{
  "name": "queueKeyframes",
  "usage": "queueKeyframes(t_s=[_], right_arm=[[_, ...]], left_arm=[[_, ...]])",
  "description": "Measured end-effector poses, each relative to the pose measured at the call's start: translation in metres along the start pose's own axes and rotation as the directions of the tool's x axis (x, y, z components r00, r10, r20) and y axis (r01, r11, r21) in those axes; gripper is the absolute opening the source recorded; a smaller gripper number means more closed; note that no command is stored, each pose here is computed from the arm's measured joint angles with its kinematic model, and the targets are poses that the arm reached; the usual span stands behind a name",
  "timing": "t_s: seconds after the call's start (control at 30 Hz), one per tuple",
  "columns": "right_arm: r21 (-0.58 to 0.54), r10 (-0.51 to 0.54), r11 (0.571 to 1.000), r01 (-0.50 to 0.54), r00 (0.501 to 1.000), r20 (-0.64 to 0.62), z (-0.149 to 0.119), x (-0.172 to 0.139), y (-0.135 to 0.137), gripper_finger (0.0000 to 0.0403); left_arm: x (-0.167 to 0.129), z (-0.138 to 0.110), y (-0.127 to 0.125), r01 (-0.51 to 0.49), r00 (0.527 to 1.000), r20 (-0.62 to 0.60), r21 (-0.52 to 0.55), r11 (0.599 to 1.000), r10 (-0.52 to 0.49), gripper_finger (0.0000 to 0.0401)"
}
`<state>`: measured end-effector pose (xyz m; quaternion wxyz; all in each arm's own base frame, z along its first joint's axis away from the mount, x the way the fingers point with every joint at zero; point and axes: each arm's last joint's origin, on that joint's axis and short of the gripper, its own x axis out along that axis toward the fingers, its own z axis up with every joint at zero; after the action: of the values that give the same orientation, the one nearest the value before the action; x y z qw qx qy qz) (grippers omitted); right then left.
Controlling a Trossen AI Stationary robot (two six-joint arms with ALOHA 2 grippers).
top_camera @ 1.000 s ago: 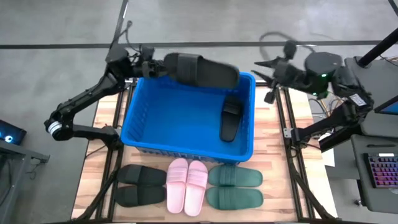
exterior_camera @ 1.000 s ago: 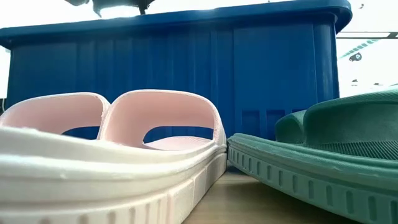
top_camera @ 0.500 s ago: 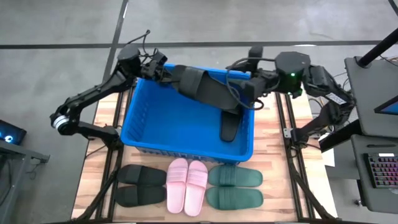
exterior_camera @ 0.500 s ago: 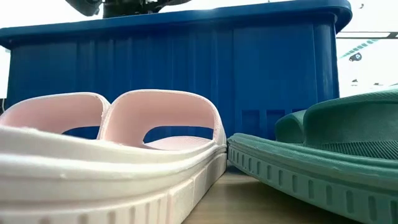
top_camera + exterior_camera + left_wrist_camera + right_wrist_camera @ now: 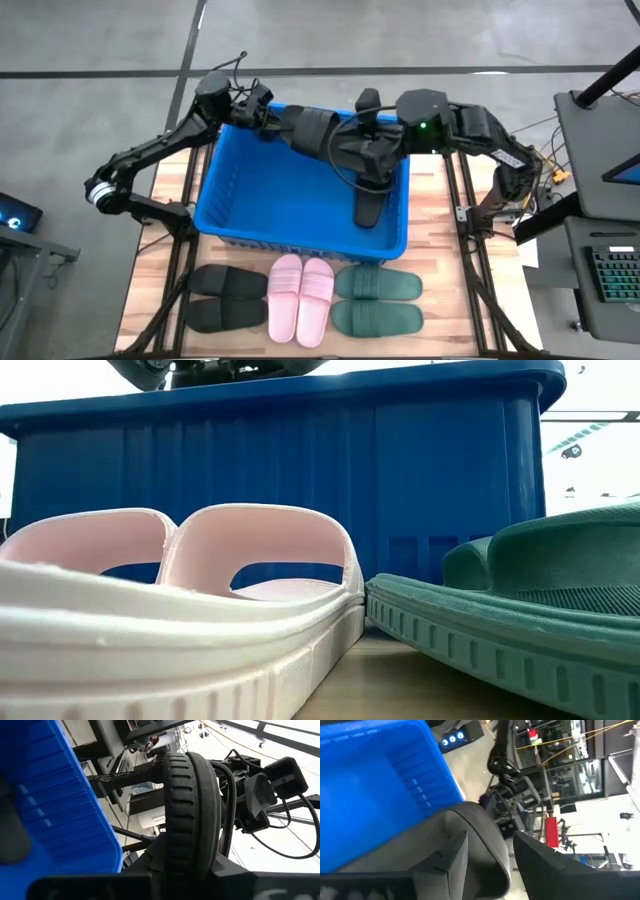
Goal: Pick and place slides into bin
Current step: Put the black slide into the blue bin
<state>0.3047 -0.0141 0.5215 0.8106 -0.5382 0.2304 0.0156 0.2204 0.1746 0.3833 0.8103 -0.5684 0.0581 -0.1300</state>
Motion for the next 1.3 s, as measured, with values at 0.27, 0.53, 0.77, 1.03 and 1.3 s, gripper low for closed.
queueKeyframes(t_s=[0.27,0.53,0.77,1.03,1.3], right_arm=[[-0.064,0.04,0.997,-0.042,0.998,-0.041,-0.004,0.02,0.004,0.0148],[-0.079,0.005,0.997,-0.009,0.999,-0.053,-0.004,0.026,0.002,0.015],[-0.073,-0.089,0.994,0.084,0.994,-0.067,-0.005,0.016,-0.008,0.015],[0.055,-0.242,0.969,0.241,0.97,0.004,-0.004,-0.017,-0.026,0.0143],[0.212,-0.292,0.94,0.267,0.952,0.095,-0.007,-0.031,-0.035,0.0138]], left_arm=[[-0.002,-0.002,-0.004,0.007,1.0,-0.008,0.01,1.0,-0.007,0.0025],[-0.003,-0.002,-0.006,0.02,0.999,-0.039,0.002,1.0,-0.02,0.0025],[-0.004,-0.001,-0.006,0.021,0.999,-0.036,0.005,1.0,-0.02,0.0025],[-0.005,-0.002,-0.002,0.023,0.998,-0.056,0.005,1.0,-0.022,0.0025],[-0.004,-0.001,0.0,0.016,0.999,-0.046,0.014,1.0,-0.016,0.0025]])
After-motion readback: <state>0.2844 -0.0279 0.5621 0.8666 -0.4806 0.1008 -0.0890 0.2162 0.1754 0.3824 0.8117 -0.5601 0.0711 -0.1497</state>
